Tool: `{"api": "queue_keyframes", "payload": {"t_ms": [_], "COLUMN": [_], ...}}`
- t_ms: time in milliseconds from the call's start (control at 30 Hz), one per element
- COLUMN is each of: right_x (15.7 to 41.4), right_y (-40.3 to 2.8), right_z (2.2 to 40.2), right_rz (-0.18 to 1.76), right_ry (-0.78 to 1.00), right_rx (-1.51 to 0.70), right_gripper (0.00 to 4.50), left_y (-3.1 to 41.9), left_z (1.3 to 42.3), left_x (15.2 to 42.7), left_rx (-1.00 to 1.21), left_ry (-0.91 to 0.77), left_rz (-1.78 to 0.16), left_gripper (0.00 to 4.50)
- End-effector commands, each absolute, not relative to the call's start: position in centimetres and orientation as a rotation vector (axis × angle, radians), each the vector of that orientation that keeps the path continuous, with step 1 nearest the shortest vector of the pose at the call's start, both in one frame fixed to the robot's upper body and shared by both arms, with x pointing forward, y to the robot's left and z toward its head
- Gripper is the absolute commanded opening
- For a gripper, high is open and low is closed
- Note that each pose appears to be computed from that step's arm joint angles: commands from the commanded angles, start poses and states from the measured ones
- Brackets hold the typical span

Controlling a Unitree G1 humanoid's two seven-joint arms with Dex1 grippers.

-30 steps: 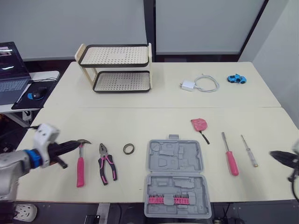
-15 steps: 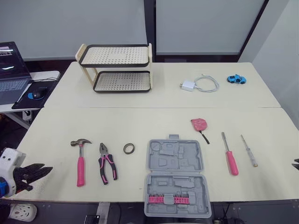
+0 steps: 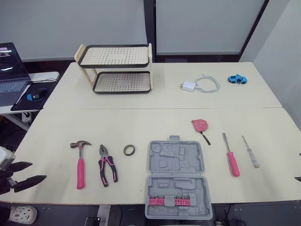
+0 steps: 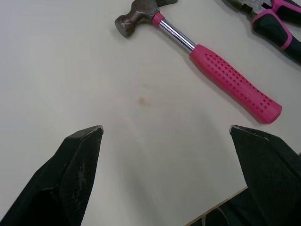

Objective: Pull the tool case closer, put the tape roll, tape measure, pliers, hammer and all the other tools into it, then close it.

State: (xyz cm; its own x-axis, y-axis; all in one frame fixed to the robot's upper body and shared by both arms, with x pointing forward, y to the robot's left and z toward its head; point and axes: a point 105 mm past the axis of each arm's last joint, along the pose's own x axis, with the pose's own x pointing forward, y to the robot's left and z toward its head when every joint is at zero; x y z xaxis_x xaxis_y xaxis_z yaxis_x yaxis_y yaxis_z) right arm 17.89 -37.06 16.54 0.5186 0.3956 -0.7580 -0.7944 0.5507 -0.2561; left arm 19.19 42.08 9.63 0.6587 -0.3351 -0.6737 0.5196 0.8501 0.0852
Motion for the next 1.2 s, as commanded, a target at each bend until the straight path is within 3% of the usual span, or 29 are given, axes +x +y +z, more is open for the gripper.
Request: {"api": "queue_keyframes", "payload": {"t_ms": [33,633,1000,1200], "right_x": [18.2,19.7,19.3,20.2], "right_y": [-37.2,-36.2,-36.5,-33.1], "right_z": [17.2,17.5,17.5,18.9], "right_rz": [0.786,0.772,0.753,0.843], "right_ry": [0.692,0.642,0.623,0.499], "right_rx": [-0.678,-0.703,-0.704,-0.703], "right_gripper": [4.49,4.49,4.49,4.49], "left_y": [42.5,41.3,40.4,38.7], "left_z": [11.3,13.0,12.9,12.6], "left_x": [19.8,21.2,21.7,21.3], "left_rx": [0.350,0.408,0.427,0.407], "left_ry": [0.680,0.630,0.579,0.604], "left_rz": [-0.502,-0.532,-0.533,-0.606], "left_gripper": [4.50,4.50,4.50,4.50]}}
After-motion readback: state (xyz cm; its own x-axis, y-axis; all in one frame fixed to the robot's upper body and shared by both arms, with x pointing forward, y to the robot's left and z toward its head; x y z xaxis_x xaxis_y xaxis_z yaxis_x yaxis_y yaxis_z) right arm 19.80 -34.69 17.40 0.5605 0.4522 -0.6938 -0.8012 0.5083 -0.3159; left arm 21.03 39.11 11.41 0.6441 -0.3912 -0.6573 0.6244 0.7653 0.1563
